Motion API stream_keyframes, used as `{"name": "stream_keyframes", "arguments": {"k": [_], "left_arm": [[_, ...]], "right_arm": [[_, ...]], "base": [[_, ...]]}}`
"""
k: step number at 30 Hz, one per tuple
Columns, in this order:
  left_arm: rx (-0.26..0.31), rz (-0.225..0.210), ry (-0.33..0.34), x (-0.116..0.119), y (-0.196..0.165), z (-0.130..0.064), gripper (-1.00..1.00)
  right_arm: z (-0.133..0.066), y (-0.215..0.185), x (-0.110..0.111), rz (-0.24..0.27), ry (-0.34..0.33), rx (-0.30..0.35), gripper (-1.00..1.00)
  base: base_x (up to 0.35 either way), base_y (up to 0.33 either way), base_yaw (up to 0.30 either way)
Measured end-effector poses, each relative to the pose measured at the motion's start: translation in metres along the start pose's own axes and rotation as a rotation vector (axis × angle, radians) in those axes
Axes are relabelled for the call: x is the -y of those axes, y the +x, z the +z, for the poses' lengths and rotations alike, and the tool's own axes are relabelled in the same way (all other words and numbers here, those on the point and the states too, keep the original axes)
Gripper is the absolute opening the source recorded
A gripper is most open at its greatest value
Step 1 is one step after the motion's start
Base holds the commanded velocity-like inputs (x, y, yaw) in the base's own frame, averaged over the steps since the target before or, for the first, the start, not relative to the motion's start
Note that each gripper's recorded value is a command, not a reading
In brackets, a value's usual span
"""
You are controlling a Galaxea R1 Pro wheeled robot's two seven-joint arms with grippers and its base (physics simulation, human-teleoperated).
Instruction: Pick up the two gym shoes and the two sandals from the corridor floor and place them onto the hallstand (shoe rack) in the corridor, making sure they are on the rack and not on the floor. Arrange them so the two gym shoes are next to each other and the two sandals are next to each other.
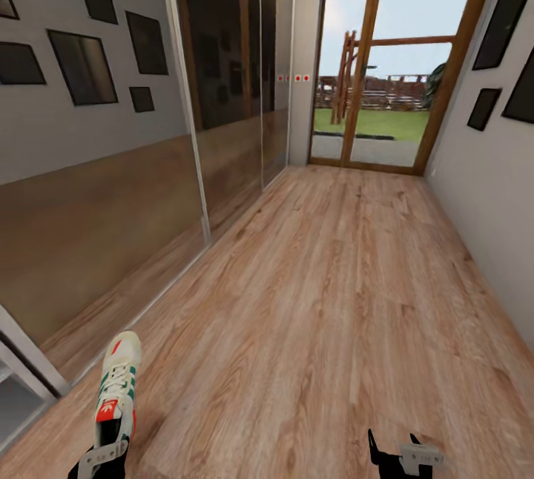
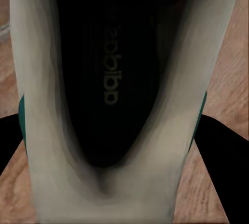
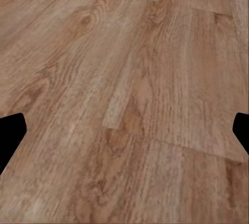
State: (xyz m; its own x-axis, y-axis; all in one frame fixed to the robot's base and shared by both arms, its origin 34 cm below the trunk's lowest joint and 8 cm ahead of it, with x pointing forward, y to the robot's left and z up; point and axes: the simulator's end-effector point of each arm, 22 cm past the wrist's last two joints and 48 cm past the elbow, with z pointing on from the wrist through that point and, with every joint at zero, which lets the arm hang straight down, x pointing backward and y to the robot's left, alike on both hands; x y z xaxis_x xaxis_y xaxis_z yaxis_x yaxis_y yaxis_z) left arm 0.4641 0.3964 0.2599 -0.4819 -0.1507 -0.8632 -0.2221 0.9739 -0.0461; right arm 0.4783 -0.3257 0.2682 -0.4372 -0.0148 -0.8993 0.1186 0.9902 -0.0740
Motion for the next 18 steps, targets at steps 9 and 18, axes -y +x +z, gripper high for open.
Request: {"name": "stream_keyframes", "arguments": {"k": [9,18], "left_arm": [[0.001,0.000,0.000,0.0000,-0.0003,0.0000,-1.00],[0.000,0.003,0.003,0.0006,0.0001,0.0001,-1.00]], "right_arm": [[-0.0001,0.0001,0.0000,0.000,0.000,0.000,1.00],[0.0001,0.0003,0.0001,0.000,0.000,-0.001,1.00]], "base": [[-0.012,-0.006,0.279],[-0.179,-0.138,0.279]]}}
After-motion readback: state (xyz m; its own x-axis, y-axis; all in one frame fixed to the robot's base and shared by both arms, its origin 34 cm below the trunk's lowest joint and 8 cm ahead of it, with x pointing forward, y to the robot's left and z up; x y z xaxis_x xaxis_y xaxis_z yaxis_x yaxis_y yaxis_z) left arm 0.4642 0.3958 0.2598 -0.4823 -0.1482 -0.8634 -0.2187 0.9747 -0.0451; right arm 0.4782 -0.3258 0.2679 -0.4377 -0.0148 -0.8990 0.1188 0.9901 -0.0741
